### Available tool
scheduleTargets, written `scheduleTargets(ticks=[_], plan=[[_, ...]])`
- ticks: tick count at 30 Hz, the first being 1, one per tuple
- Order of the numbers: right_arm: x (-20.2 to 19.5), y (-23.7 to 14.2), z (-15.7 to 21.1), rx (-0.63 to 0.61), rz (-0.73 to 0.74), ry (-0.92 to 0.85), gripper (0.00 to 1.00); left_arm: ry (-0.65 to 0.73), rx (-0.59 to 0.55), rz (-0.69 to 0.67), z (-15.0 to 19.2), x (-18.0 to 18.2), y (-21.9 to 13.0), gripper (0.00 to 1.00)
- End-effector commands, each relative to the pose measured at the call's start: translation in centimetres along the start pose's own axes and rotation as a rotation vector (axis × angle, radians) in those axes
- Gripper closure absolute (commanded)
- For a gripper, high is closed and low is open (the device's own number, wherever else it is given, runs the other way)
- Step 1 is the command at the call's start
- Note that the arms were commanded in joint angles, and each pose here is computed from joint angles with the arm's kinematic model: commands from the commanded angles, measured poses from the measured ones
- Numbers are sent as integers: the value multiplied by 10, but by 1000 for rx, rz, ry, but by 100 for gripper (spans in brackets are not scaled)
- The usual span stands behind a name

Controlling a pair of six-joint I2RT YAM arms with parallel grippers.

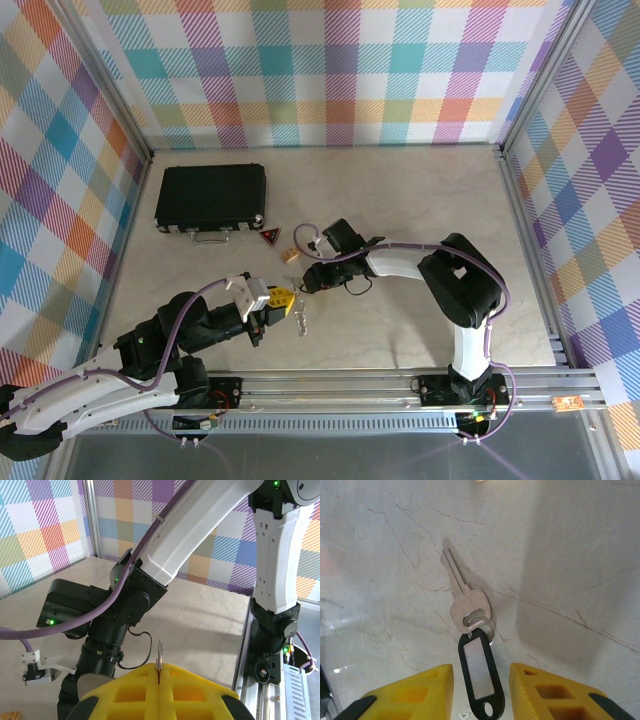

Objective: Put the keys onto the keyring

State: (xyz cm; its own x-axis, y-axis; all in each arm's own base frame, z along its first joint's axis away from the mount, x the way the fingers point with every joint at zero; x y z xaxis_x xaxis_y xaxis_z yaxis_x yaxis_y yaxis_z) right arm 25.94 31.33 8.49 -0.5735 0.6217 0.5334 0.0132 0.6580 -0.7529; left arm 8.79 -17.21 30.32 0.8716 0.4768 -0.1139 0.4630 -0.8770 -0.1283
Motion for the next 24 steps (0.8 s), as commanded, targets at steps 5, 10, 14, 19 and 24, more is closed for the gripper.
scheduleTargets(ticks=[5, 10, 14, 19, 24], plan=[[-5, 10, 11, 52, 11, 12, 63, -18, -58, -5, -9, 1, -3, 100], [-2, 10, 16, 56, -6, 21, 63, -17, -58, -3, -9, 1, -3, 100], [2, 11, 24, 65, -17, 30, 64, -18, -58, -1, -9, 0, -3, 100], [4, 15, 30, 69, -25, 45, 65, -18, -60, 2, -9, 0, -3, 100], [8, 15, 28, 60, -35, 43, 68, -18, -61, 3, -9, 0, -4, 100]])
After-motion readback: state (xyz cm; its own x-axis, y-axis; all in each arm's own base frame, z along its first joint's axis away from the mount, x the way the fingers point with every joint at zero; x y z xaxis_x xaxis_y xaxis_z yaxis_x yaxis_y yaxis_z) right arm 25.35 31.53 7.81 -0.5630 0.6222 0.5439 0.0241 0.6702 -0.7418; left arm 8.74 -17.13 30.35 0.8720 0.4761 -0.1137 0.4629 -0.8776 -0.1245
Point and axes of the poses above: each hand's point on the last joint's axis, 136 mm out from that joint toward the fingers, its own y axis out along the fingers, its own x axis along the line the jaws close on, z = x × y, the point moved 7 cm from there along -y, back along the fingers, and after that the axes turned 5 degrees about -y, right-handed, at the moved point
